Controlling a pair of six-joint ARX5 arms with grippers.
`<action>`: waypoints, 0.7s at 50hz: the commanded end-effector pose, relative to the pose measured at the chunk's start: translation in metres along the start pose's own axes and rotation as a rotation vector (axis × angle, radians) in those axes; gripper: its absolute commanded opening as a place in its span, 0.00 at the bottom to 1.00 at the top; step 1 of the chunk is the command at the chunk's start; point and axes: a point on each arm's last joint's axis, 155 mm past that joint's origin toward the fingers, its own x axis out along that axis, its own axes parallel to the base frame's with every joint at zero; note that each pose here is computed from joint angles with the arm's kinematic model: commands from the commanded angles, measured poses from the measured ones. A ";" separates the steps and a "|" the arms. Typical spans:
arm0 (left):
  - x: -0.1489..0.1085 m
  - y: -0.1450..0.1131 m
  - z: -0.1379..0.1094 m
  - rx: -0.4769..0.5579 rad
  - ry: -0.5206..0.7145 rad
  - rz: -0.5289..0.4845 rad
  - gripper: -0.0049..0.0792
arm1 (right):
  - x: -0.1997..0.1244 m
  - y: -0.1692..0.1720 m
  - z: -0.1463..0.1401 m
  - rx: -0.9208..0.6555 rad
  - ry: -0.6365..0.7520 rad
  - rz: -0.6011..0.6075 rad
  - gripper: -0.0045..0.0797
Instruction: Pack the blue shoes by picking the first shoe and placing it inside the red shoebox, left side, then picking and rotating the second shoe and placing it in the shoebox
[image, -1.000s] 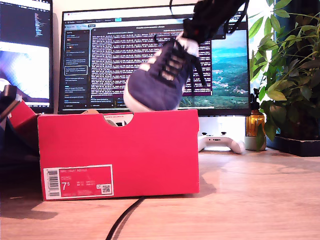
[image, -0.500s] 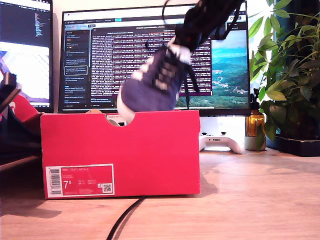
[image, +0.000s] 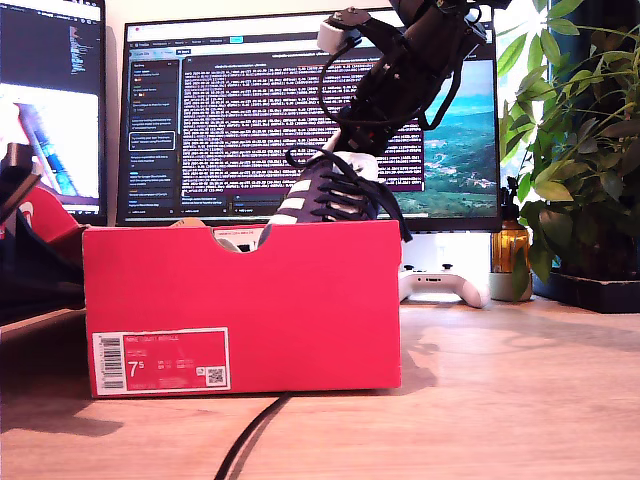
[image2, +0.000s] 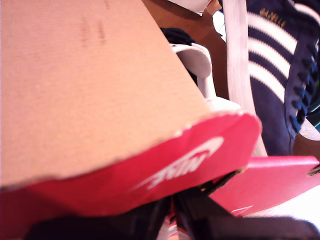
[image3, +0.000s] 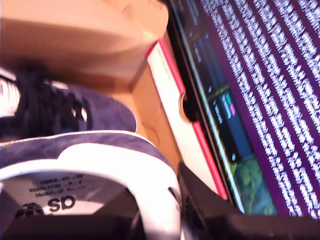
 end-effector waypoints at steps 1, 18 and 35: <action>0.002 -0.009 0.008 0.012 -0.022 -0.033 0.03 | -0.010 -0.006 0.017 -0.005 -0.033 -0.018 0.06; 0.002 -0.009 0.008 0.012 -0.022 -0.033 0.03 | -0.009 0.004 0.018 -0.008 -0.015 0.008 0.31; 0.002 -0.008 0.005 0.010 -0.009 -0.033 0.03 | -0.007 0.008 0.023 -0.010 -0.016 0.009 0.31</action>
